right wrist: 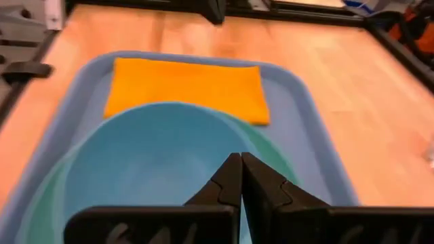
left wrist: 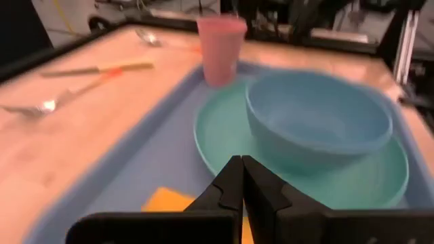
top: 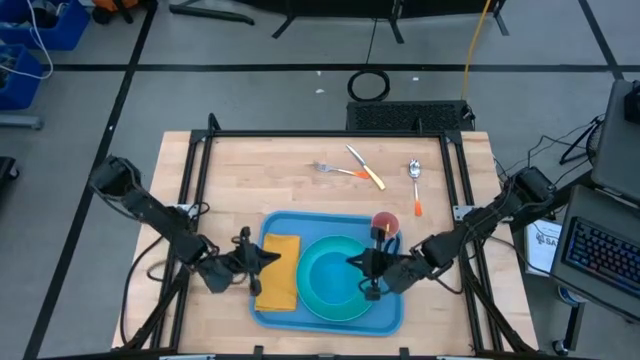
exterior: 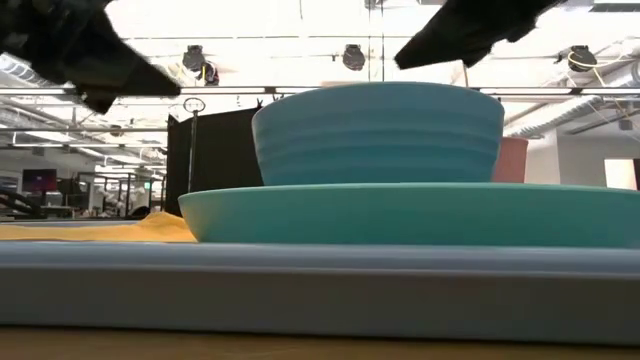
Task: Set up tray
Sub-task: Put the orange fork on the top of the yellow table napkin
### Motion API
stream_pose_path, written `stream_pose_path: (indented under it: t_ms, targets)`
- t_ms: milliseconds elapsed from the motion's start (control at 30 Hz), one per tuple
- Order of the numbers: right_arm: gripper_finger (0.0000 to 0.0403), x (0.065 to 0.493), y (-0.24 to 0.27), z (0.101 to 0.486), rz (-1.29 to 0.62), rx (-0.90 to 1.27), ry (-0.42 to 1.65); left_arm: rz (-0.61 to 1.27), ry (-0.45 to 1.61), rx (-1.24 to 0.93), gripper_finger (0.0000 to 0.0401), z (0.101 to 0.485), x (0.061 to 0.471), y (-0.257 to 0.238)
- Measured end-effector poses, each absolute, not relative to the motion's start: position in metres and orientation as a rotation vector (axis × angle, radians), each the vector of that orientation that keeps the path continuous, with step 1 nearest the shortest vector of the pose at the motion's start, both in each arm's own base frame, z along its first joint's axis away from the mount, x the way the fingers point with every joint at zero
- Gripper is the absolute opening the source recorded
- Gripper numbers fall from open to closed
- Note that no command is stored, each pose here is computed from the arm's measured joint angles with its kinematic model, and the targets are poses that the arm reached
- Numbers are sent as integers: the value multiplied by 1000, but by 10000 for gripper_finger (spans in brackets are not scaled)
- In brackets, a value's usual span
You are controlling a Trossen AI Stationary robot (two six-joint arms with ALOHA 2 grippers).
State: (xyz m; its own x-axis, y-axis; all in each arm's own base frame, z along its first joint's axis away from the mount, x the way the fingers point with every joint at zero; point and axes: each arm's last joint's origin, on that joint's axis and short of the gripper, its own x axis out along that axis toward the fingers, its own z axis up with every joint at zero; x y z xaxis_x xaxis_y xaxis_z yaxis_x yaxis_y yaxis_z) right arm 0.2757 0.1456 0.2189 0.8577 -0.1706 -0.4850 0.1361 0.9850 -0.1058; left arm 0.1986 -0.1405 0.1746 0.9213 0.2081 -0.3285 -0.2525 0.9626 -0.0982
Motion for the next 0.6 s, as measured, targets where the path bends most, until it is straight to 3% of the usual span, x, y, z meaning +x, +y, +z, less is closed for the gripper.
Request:
stream_pose_path:
  t_ms: [367, 600]
  targets:
    - [6, 285, 62, 253, -67, 120, 543, 285, 173, -120, 14, 228, 197, -97]
    - [66, 281, -5, 265, -57, 167, 577, 277, 143, -131, 20, 242, 200, -67]
